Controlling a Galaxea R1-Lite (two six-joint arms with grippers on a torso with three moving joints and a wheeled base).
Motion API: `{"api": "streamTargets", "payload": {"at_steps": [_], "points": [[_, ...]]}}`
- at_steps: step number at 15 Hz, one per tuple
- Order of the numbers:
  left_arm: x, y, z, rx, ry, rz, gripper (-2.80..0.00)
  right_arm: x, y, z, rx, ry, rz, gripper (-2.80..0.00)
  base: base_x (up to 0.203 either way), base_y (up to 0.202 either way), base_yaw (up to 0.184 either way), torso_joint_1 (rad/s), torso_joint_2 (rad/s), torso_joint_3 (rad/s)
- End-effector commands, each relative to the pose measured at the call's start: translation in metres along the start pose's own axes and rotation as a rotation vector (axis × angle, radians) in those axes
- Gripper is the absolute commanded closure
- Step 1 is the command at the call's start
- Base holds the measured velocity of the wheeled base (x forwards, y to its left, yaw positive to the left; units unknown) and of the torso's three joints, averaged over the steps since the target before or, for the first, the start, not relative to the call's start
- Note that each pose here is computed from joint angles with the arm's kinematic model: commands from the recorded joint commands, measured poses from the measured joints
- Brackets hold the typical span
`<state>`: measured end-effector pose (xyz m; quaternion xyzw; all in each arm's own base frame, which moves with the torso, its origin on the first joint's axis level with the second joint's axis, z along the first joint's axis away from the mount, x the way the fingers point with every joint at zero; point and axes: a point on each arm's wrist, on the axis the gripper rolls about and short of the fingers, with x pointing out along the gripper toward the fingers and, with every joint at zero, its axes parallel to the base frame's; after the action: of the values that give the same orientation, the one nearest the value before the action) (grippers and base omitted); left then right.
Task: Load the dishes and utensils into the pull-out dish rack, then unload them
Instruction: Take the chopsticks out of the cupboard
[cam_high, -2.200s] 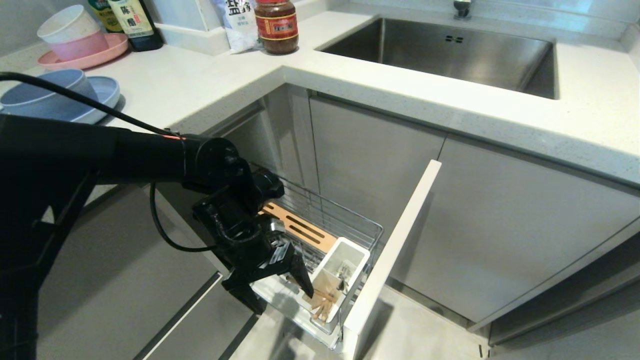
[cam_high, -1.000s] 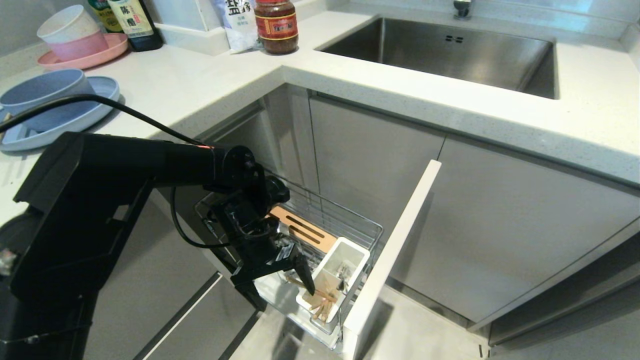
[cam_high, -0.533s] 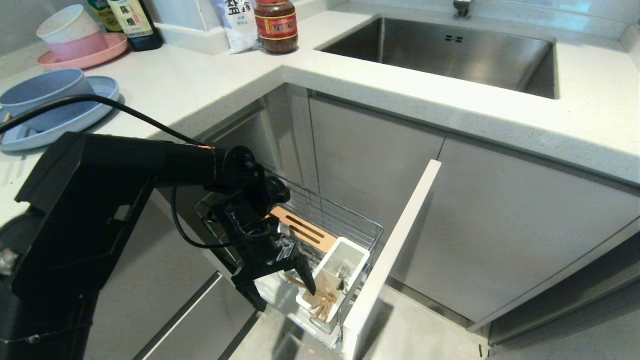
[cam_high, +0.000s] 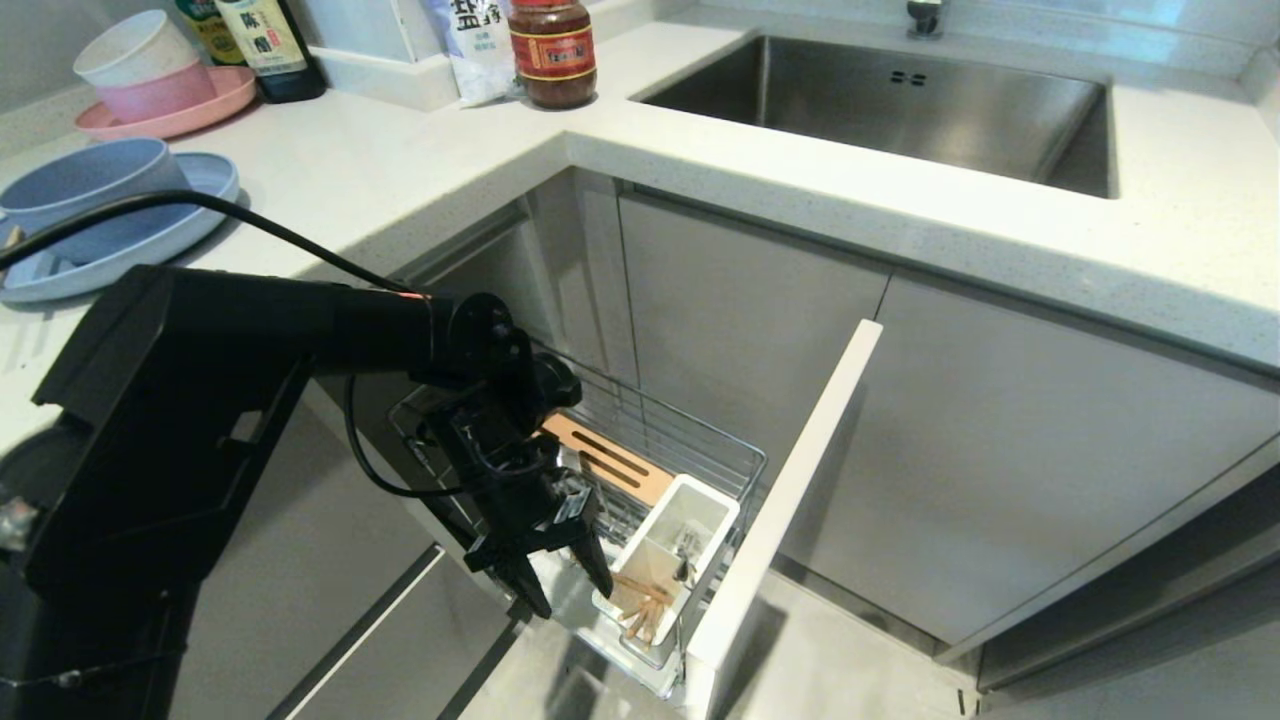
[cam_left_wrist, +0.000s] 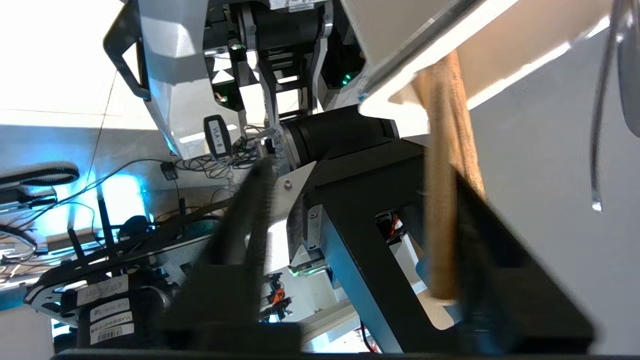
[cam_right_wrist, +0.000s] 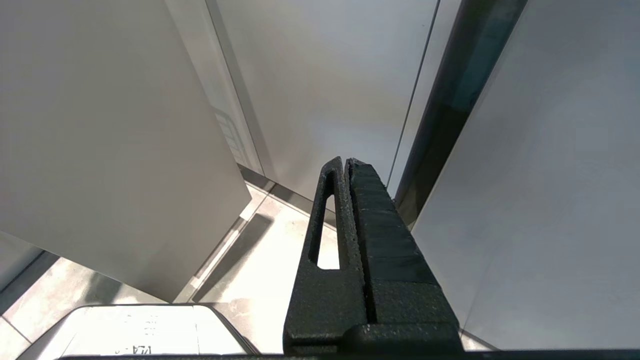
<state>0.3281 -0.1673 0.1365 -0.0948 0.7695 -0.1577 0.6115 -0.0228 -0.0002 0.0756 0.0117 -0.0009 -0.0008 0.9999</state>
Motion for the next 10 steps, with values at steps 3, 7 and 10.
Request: {"api": "streamTargets", "payload": {"at_steps": [3, 7, 10], "points": [[0.0, -0.003, -0.002, 0.001, 0.017, -0.025, 0.0, 0.0, 0.0, 0.0, 0.0, -0.003, 0.0, 0.0, 0.0, 0.0, 0.0, 0.0, 0.0, 0.0], [0.001, -0.007, -0.007, 0.007, 0.041, -0.025, 0.0, 0.0, 0.0, 0.0, 0.0, -0.003, 0.0, 0.0, 0.0, 0.0, 0.0, 0.0, 0.0, 0.0], [-0.004, -0.009, -0.012, 0.013, 0.035, -0.042, 0.0, 0.0, 0.0, 0.0, 0.0, -0.003, 0.0, 0.0, 0.0, 0.0, 0.0, 0.0, 0.0, 0.0]]}}
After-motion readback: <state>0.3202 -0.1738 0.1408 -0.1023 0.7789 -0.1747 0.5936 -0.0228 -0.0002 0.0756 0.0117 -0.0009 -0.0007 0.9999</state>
